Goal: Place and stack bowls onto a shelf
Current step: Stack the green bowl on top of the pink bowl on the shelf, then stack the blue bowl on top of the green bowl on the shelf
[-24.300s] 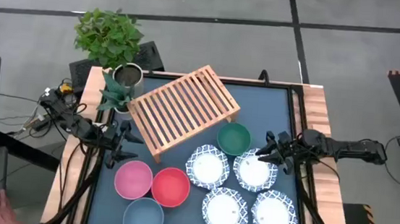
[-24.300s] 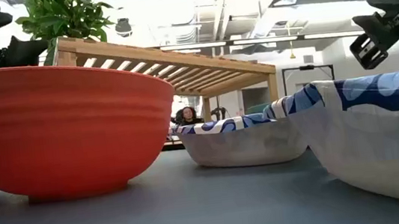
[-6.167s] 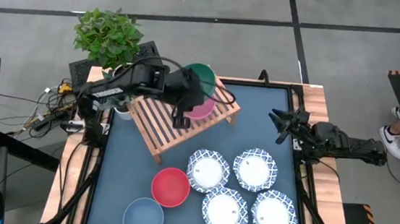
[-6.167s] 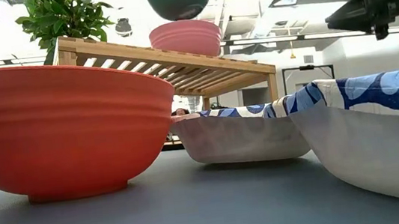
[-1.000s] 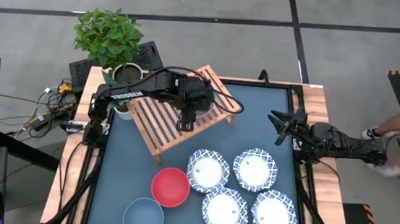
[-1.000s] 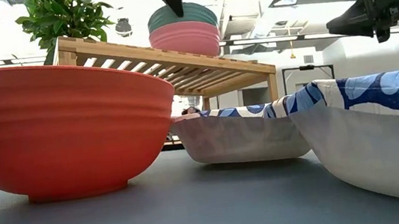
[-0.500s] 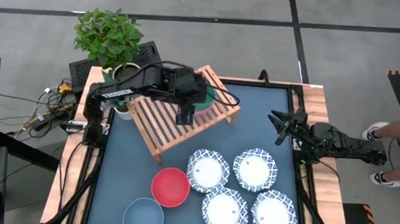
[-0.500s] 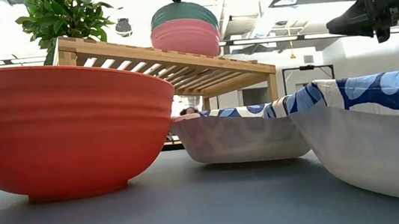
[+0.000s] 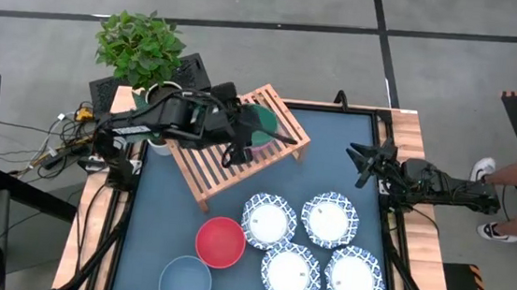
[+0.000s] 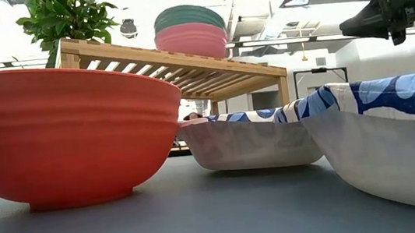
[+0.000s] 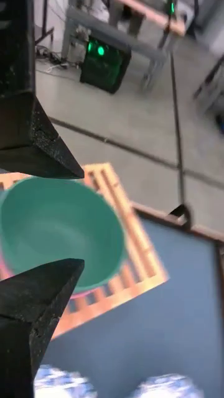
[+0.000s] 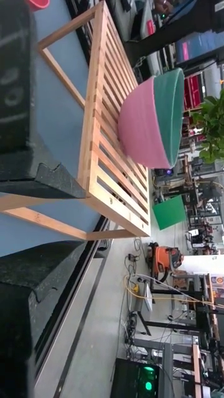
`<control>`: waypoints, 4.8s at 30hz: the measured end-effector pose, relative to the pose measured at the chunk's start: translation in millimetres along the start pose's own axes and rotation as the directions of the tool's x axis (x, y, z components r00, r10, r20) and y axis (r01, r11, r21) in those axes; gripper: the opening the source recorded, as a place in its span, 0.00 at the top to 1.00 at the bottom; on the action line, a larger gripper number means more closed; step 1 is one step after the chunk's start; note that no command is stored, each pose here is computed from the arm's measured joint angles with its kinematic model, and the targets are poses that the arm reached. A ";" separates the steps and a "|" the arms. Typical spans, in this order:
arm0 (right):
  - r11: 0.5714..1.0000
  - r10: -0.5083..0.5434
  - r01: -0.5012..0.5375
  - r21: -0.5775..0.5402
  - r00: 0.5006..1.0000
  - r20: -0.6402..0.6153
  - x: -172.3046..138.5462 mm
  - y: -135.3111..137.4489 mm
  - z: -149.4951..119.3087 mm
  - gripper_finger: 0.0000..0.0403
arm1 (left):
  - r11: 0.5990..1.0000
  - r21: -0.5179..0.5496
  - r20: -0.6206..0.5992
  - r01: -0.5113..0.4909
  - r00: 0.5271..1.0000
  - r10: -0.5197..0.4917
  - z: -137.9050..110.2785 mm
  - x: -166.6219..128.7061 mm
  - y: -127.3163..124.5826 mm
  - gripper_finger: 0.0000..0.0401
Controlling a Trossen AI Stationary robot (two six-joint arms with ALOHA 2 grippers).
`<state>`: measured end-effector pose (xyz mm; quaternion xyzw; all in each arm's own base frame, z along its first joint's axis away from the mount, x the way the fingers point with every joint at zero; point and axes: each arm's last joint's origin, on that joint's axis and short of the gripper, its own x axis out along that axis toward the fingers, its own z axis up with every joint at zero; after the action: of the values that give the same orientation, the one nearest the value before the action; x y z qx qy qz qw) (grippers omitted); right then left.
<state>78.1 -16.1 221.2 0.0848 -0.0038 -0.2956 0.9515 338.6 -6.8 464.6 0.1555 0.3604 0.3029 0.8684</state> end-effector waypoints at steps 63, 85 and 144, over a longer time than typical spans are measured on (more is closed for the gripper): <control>1.000 -0.006 0.006 -0.009 1.000 -0.027 0.0 -0.6 -3.0 0.64 | 0.954 -0.283 0.494 0.103 0.868 0.053 -99.3 -10.1 -73.2 0.49; 1.000 -0.006 0.006 -0.001 1.000 -0.027 0.0 -0.6 -3.0 0.64 | 0.932 -0.363 0.356 -0.015 0.922 0.154 -132.7 38.7 -67.1 0.49; 1.000 -0.009 0.009 0.017 0.999 -0.040 -0.1 -1.0 -4.4 0.64 | 0.545 -0.166 0.257 0.822 0.570 -0.780 -172.8 -48.4 -118.0 0.49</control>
<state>77.8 -16.1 216.7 0.0986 0.0129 -0.2981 0.9493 236.1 -119.4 313.2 -0.1223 0.2795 -0.0953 0.9475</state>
